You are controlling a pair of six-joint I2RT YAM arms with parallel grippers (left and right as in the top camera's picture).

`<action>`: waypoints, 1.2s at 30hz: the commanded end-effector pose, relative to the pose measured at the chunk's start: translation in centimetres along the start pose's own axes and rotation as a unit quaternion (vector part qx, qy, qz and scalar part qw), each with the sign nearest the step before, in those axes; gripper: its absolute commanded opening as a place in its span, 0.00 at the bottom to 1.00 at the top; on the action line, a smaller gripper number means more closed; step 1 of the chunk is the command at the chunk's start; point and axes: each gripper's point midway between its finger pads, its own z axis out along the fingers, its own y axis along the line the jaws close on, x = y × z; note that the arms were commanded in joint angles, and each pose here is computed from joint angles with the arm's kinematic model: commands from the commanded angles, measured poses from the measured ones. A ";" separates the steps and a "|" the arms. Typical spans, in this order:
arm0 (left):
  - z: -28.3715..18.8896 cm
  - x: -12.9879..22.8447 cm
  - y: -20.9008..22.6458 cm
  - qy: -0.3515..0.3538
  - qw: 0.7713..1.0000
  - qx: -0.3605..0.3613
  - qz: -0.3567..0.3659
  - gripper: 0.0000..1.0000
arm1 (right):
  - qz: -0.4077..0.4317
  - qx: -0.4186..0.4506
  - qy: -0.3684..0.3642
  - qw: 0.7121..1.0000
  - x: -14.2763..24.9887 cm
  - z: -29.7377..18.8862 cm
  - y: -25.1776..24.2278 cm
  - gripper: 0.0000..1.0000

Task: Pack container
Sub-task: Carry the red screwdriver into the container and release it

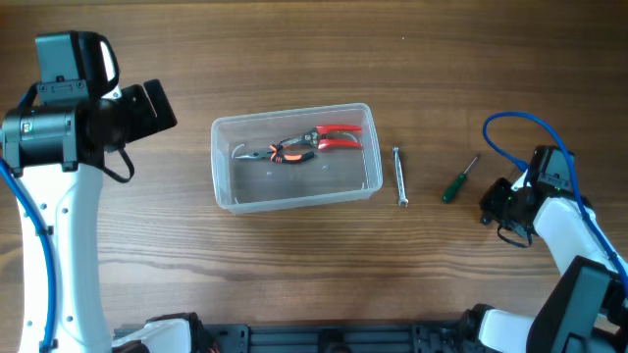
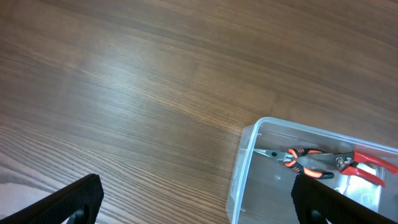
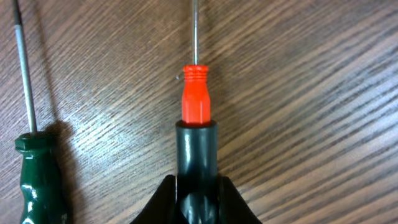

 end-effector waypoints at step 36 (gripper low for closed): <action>-0.2 -0.3 0.3 -0.006 1.000 -0.005 -0.009 1.00 | -0.876 -0.172 -0.137 0.430 15.3 -5.4 32.1 0.04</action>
